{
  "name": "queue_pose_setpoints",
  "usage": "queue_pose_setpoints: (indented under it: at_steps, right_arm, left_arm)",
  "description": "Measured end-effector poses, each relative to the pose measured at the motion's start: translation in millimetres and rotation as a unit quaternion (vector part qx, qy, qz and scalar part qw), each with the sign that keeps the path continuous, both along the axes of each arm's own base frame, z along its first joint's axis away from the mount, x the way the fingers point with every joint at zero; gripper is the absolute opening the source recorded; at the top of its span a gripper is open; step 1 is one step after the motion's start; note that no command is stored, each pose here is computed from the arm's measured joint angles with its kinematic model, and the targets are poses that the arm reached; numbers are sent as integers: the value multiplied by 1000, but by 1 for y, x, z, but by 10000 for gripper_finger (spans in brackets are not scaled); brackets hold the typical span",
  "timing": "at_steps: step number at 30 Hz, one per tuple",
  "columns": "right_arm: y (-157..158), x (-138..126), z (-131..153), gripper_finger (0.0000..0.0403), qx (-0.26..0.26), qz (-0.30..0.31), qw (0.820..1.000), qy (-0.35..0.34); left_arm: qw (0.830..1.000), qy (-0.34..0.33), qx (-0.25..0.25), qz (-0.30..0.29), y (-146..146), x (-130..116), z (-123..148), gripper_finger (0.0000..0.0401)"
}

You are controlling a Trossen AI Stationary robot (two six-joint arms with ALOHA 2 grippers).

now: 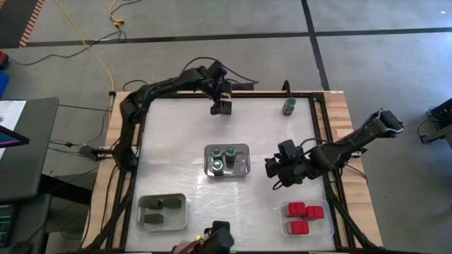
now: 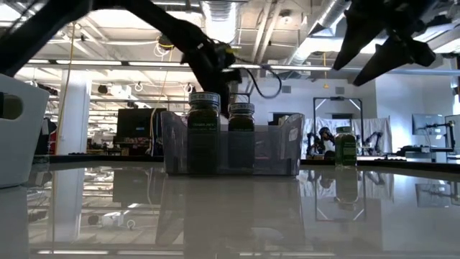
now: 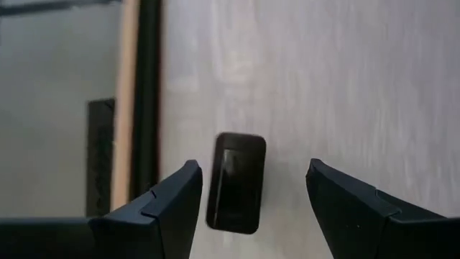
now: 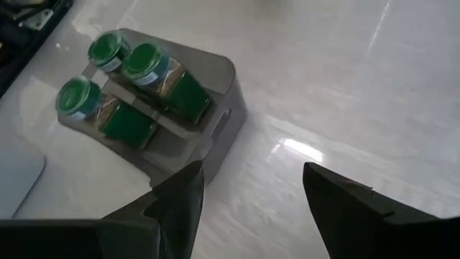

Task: Sort spices by type
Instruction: Put the black seasoning can into the grey bin

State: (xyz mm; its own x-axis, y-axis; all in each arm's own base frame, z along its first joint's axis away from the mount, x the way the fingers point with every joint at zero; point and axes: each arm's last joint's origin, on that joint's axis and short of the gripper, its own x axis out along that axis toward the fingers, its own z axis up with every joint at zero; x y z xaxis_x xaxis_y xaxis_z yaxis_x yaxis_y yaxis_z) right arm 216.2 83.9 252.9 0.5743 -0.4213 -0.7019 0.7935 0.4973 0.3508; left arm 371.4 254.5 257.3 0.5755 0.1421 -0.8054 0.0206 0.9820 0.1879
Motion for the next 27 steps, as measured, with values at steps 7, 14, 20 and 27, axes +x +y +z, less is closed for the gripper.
queue_pose_setpoints:
  at_steps: [7, 14, 20, 27]
  right_arm:
    - [-6, 3, 0, 264, 3, -17, 1000, -4]
    - [-10, 4, 0, 264, 3, -24, 1000, -4]
    - [-11, 5, 0, 264, 3, -28, 1000, -3]
    - [-12, 6, 0, 264, 6, -31, 999, -7]
  left_arm:
    - [999, 40, -15, -20, 11, 15, -18, 240]
    - [998, 45, 1, -34, 16, 14, -20, 240]
    - [998, 50, -7, -33, 21, 12, -28, 240]
    - [998, 50, -16, -35, 22, 15, -36, 240]
